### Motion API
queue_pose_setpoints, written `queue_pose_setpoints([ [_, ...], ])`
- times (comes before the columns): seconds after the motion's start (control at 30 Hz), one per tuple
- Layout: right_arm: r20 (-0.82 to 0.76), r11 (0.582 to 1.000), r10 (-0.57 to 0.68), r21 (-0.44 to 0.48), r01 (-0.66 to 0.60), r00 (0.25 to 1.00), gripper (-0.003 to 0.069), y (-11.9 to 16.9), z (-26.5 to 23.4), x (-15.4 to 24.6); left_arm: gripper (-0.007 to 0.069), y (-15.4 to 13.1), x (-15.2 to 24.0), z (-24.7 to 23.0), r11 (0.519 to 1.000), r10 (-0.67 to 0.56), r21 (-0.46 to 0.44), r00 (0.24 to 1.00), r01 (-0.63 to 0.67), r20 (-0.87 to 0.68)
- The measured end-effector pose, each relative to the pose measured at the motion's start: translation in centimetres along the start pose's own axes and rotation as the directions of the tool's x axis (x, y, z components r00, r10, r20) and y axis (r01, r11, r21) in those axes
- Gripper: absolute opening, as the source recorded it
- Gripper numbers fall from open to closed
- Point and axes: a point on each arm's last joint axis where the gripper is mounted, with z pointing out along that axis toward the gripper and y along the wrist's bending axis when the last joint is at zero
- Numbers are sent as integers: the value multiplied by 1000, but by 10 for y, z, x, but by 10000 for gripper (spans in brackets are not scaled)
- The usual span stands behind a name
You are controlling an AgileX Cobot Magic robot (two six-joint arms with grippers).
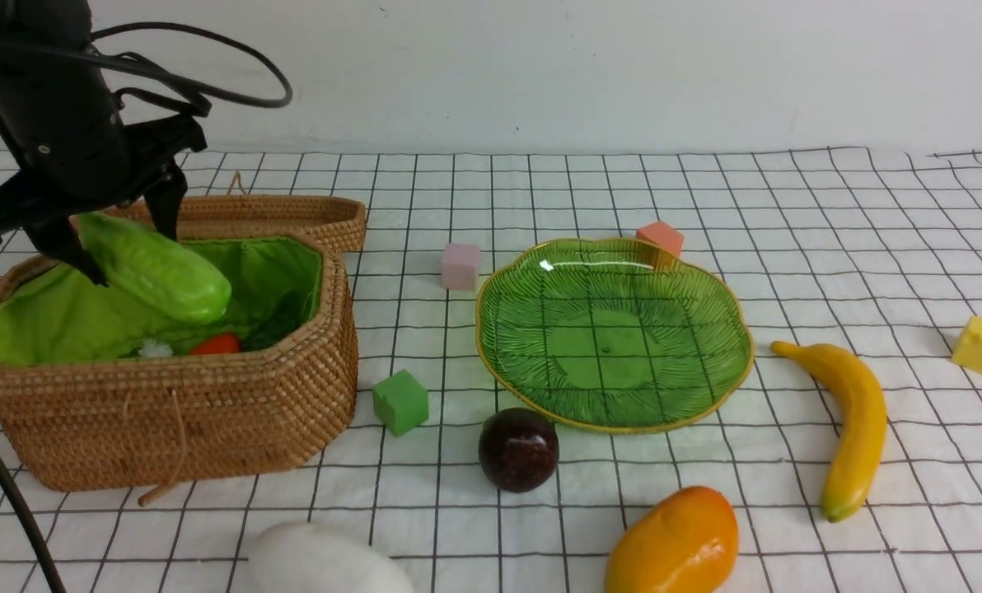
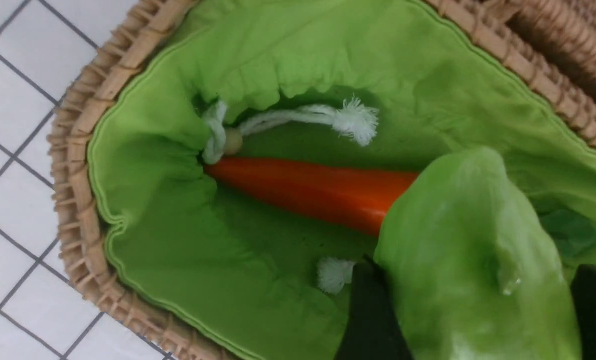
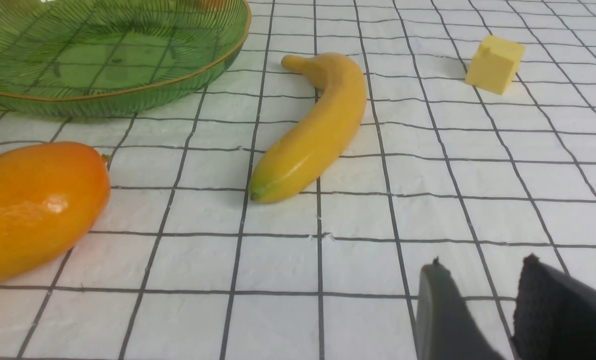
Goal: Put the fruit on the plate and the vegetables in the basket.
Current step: Take a chayote with your left arm and place it on the basket on the left, then take a daikon with your left arm and place it on the basket on the left.
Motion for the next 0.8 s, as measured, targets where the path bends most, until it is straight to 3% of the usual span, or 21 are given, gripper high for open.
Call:
queue_pose_setpoints([
  [0.3, 0, 1000, 0, 0, 0, 1000, 242, 0, 0, 0, 511, -2, 5, -12, 989, 135, 71, 991, -133, -23],
  [0.57, 0, 1000, 0, 0, 0, 1000, 242, 0, 0, 0, 507, 19, 15, -85, 963, 188, 177, 977, -203, 100],
  [0.67, 0, 1000, 1, 0, -1, 1000, 242, 0, 0, 0, 493, 31, 56, -103, 940, 238, 243, 970, -240, 40],
  [0.8, 0, 1000, 1, 0, -1, 1000, 242, 0, 0, 0, 487, 41, 114, -88, 941, 277, 231, 955, -248, -103],
])
